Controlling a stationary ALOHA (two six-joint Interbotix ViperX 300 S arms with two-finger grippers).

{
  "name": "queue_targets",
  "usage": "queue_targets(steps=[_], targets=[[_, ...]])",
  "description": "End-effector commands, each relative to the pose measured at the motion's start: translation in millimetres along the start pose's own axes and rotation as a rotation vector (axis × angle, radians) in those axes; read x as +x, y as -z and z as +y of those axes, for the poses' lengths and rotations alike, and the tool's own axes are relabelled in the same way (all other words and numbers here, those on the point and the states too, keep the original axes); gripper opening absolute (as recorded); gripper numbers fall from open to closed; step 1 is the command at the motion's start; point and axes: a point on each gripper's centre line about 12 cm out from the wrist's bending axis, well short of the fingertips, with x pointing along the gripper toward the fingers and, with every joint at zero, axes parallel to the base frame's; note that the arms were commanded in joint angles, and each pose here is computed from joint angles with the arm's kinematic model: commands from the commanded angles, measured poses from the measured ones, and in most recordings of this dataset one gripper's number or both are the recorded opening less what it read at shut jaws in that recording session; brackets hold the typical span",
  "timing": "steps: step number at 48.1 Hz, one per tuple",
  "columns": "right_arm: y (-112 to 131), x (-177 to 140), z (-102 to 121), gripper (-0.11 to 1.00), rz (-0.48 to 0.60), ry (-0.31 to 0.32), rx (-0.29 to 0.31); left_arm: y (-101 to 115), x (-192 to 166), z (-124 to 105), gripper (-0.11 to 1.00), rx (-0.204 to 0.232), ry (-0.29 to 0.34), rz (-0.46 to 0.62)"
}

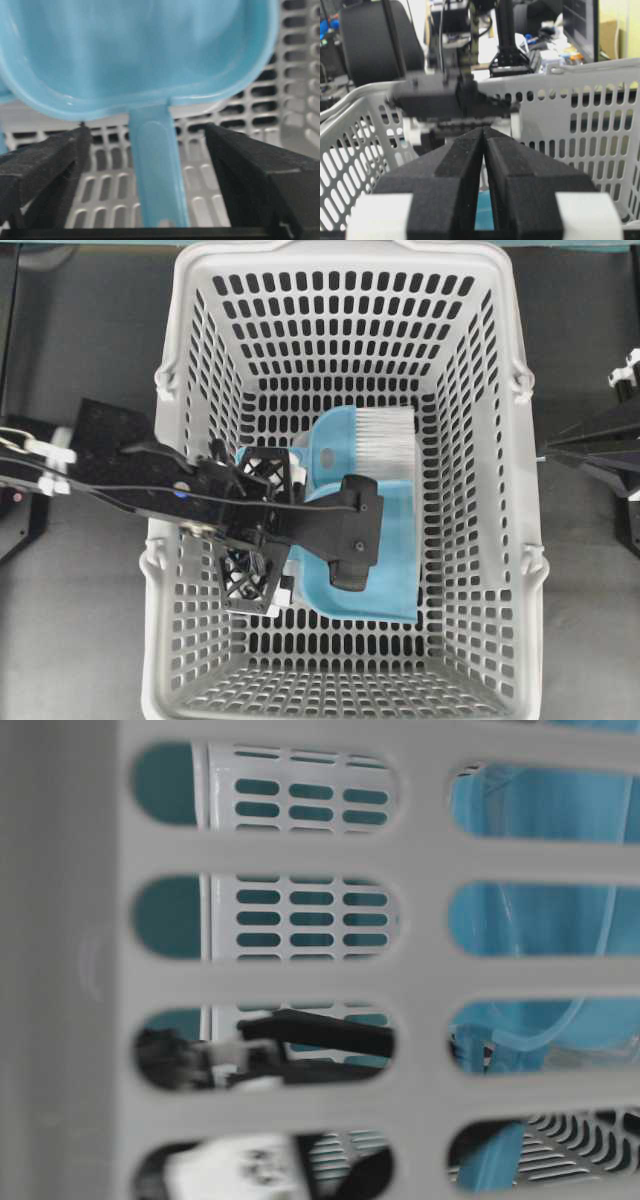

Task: Pick up the dustpan from the shopping basket with the left arm.
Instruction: 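Close the left gripper on the dustpan handle and lift it upward, then hold the raised dustpan steady above the basket with the left gripper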

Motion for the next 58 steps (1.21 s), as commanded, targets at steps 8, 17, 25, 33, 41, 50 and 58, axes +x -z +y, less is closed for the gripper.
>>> queue_targets(steps=[8,17,25,33,41,50,58], targets=[[0.1,2.0,0.5,-0.01,0.003,-0.002,0.003,5.7,10.5,-1.2,0.87,-0.026,-0.002,0.027],[1.9,1.6,0.6,-0.01,0.008,-0.003,0.003,4.9,7.8,-1.8,0.65,-0.031,-0.001,0.021],[3.2,0.8,1.1,-0.01,0.010,-0.006,0.003,-1.2,-11.5,-0.8,0.30,-0.028,0.002,-0.031],[3.9,0.0,1.9,-0.01,0.010,-0.010,0.005,-14.2,-53.6,0.7,0.30,-0.032,0.009,-0.145],[3.9,0.0,1.9,-0.01,0.010,-0.010,0.004,-26.3,-108.3,7.7,0.30,-0.052,0.013,-0.286],[4.9,-0.5,1.8,-0.01,0.012,-0.010,0.004,-25.3,-163.0,16.3,0.30,-0.078,0.013,-0.390],[3.5,-0.2,2.9,-0.01,0.008,-0.015,0.004,-23.1,-171.2,16.6,0.30,-0.085,0.014,-0.399]])
